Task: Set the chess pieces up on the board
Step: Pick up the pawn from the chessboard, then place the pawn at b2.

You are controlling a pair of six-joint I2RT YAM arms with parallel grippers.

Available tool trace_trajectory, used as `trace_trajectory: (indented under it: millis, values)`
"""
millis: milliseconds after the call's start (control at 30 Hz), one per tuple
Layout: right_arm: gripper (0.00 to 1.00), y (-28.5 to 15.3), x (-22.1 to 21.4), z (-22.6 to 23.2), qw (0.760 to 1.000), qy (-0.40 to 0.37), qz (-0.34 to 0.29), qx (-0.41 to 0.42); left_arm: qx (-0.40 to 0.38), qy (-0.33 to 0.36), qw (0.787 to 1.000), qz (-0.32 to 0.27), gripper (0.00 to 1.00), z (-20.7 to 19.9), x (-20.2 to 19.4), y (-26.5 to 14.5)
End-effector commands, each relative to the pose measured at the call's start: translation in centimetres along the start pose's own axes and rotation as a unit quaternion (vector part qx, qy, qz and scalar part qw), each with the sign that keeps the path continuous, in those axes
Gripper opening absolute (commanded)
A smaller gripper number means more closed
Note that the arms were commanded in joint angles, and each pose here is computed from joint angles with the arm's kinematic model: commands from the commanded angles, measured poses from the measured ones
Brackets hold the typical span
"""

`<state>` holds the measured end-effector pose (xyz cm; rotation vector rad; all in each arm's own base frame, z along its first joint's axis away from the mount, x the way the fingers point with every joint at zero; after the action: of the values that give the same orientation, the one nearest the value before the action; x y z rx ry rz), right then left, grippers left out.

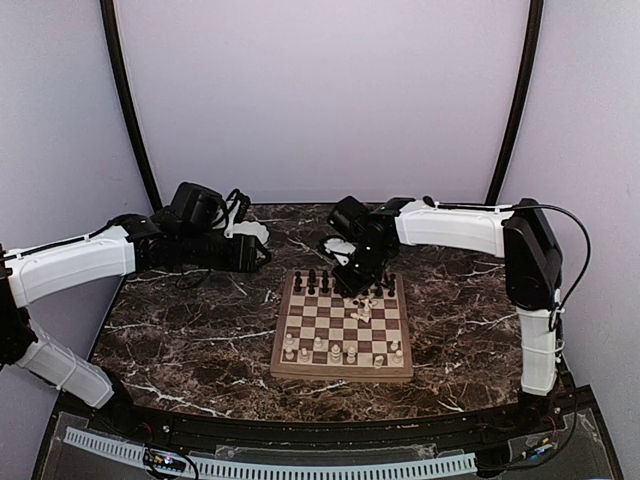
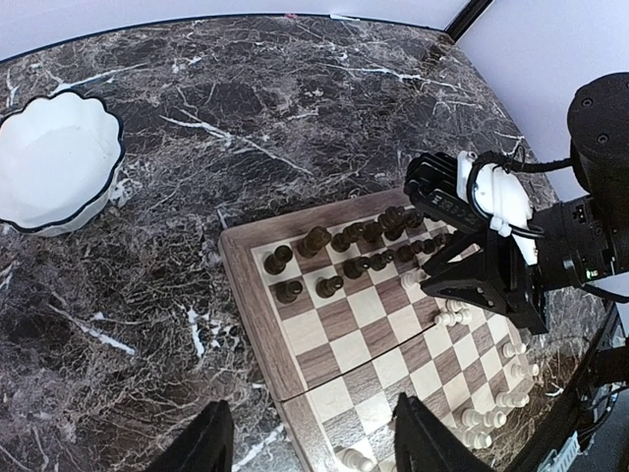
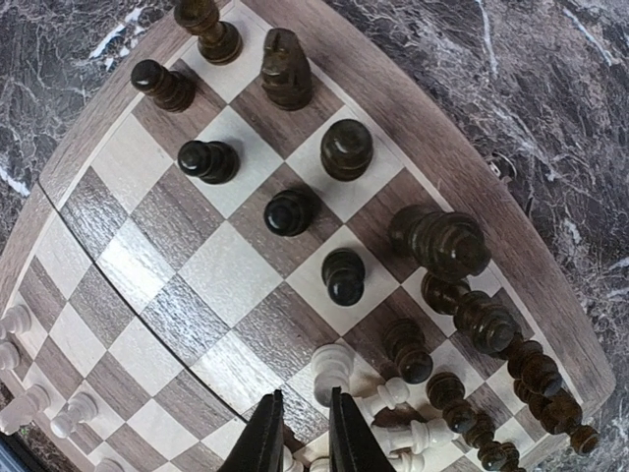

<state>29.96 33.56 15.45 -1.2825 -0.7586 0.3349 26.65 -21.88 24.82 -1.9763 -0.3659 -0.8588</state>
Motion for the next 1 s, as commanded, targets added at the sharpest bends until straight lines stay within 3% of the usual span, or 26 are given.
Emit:
trace_trajectory:
  millis: [0,500,767,967]
  values:
    - [0.19,-1.0,0.5,-0.7,1.0,0.01,-0.014,-0.013,-0.011,0.006,1.0,-0.014,0.58,-0.3,1.1,-0.2]
    - [0.22,1.4,0.9,-1.0,1.0,0.01,0.0,-0.019,-0.011,0.006,1.0,-0.007,0.58,-0.1,1.1,-0.3]
    - [0.07,1.4,1.2,-0.6,1.0,0.01,0.0,-0.005,-0.01,0.004,1.0,-0.005,0.58,0.0,0.9,-0.4]
    - [0.05,-0.7,0.3,2.0,1.0,-0.019,-0.011,0.015,-0.006,0.005,1.0,-0.009,0.58,0.2,0.9,-0.7]
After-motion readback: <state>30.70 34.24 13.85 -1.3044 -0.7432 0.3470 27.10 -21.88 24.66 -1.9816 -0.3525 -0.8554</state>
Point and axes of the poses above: each gripper's point midway between its finger pads, its own y axis out along the fingers, its own z axis along the line the jaws close on, x = y × z, the point moved 8 cm from there along -y, back along the fingers, and after that the axes turned 2 degrees about y, right-handed, at the moved point
